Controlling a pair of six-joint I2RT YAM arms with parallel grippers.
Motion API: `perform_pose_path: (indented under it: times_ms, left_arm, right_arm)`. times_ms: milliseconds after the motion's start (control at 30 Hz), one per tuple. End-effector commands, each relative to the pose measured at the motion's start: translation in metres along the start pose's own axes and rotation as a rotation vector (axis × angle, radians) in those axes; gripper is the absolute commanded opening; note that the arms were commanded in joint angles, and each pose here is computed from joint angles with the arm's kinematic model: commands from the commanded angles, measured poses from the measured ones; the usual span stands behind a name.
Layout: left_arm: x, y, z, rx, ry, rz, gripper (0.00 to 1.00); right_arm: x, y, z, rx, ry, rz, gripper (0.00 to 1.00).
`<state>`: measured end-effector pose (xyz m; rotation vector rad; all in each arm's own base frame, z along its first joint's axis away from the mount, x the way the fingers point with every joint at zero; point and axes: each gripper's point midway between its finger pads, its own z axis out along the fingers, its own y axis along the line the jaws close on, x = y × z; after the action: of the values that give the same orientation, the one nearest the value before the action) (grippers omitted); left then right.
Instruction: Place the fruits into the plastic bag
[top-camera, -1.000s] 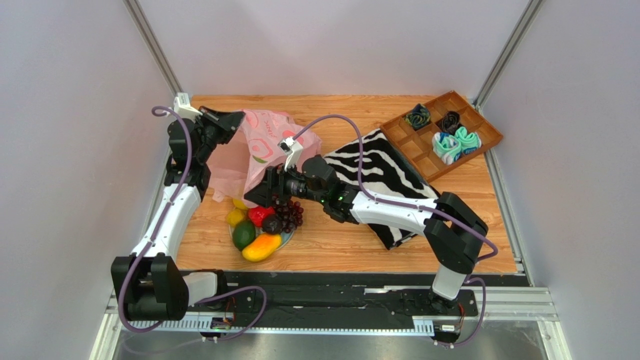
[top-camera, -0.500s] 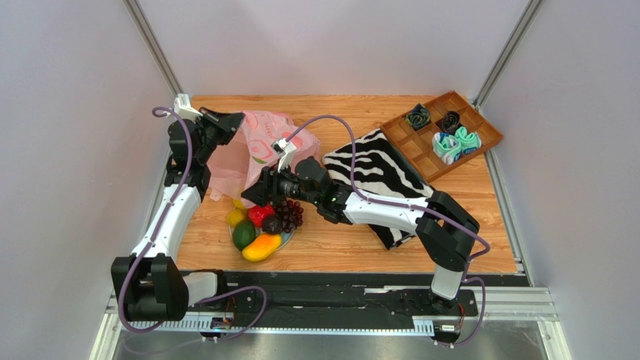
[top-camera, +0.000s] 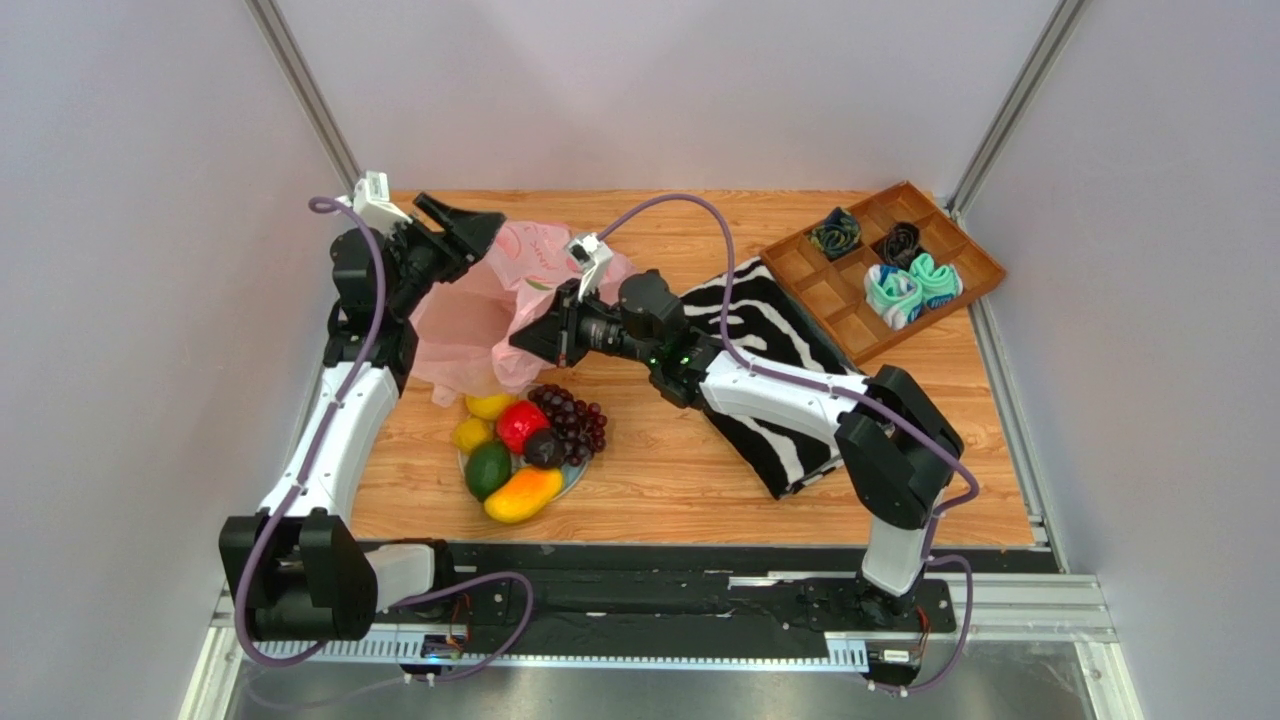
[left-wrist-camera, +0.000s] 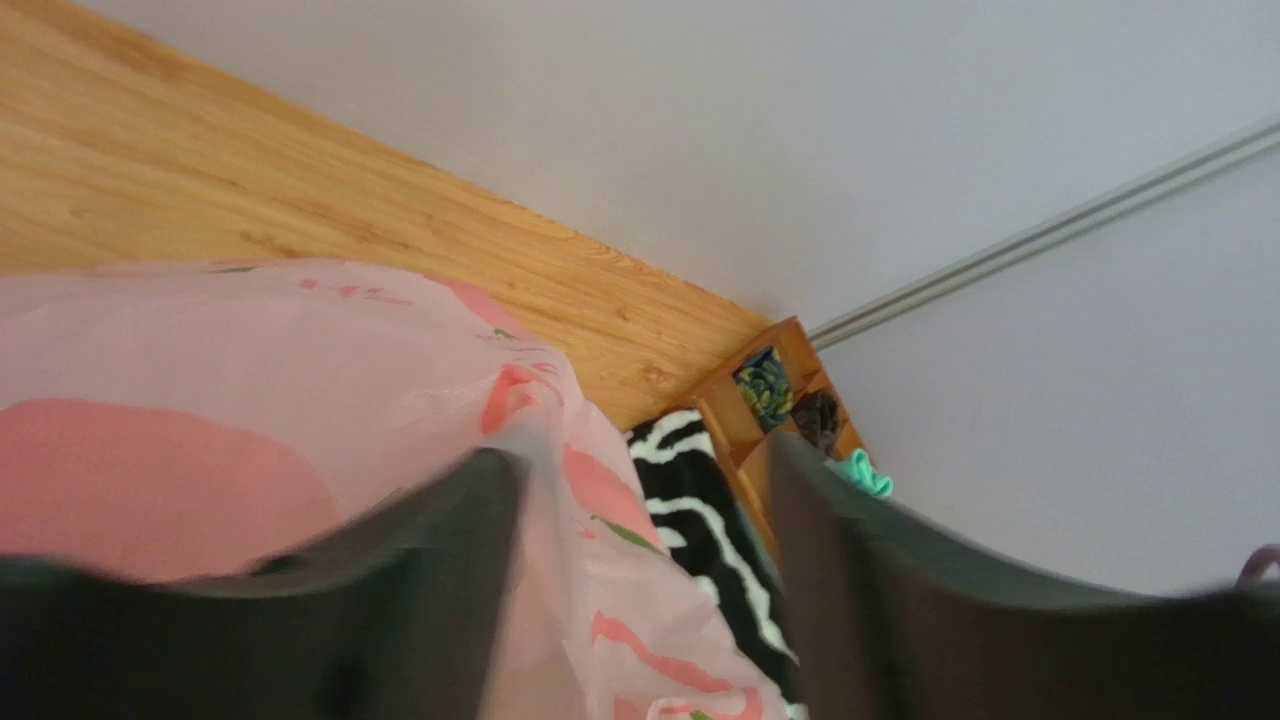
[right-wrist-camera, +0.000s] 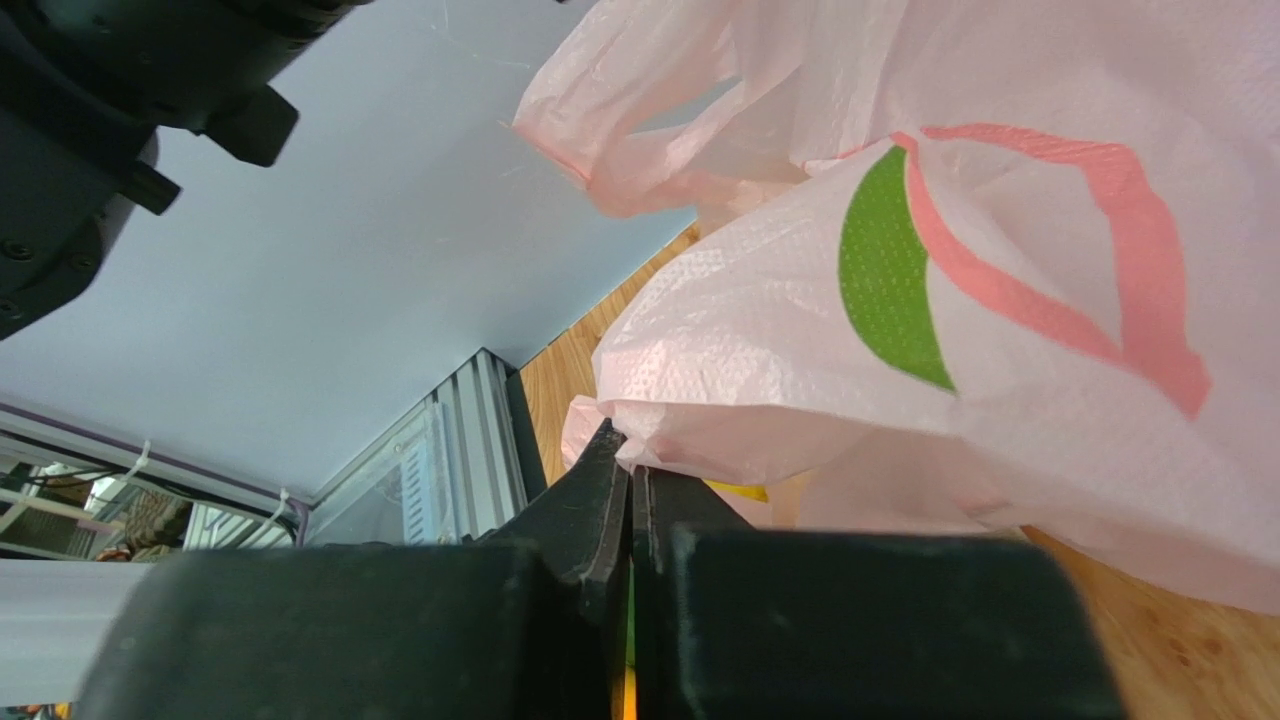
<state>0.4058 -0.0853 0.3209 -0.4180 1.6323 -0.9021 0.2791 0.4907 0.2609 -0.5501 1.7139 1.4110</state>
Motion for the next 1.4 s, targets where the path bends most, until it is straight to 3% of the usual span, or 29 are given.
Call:
perform_pose_path:
  times_ms: [0,33,233,367,500,567,767,933,1067,1367]
  left_arm:
    - [-0.03,-0.052,-0.007,0.133,-0.012,0.209,0.85]
    - [-0.034,-0.055,-0.009,0.135,-0.009,0.294,0.92]
    - [-0.039,-0.069,-0.044,0.148,0.004,0.587,0.94]
    - [-0.031,-0.052,-0.078,0.053,-0.009,0.671,0.96]
    - [-0.014,0.01,-0.106,-0.219,0.026,0.64,0.97]
    - [-0.006,0.024,-0.121,-0.279,0.028,0.619,0.99]
    - [0.047,0.039,-0.125,-0.186,0.155,0.554,0.99]
    - [0.076,0.025,-0.112,-0.028,0.289,0.495,0.99]
    - [0.086,0.051,-0.108,-0.139,0.364,0.449,0.95]
    - [0.091,0.073,-0.116,-0.23,0.361,0.453,0.94]
  right_arm:
    - [-0.077,0.025,-0.024,-0.069,-0.135,-0.021,0.0]
    - [-0.093,0.016,-0.029,-0.052,-0.161,-0.025,0.0]
    - [-0.136,-0.031,-0.052,0.066,-0.207,0.033,0.0]
    - [-0.15,-0.057,-0.056,0.081,-0.218,0.105,0.0]
    - [-0.157,-0.078,-0.057,0.081,-0.221,0.163,0.0]
    - [-0.156,-0.088,-0.057,0.087,-0.216,0.182,0.0]
    - [-0.158,-0.094,-0.061,0.104,-0.207,0.169,0.0]
    - [-0.157,-0.095,-0.065,0.128,-0.207,0.152,0.0]
    - [-0.157,-0.095,-0.067,0.136,-0.203,0.141,0.0]
    - [-0.158,-0.099,-0.07,0.138,-0.203,0.141,0.0]
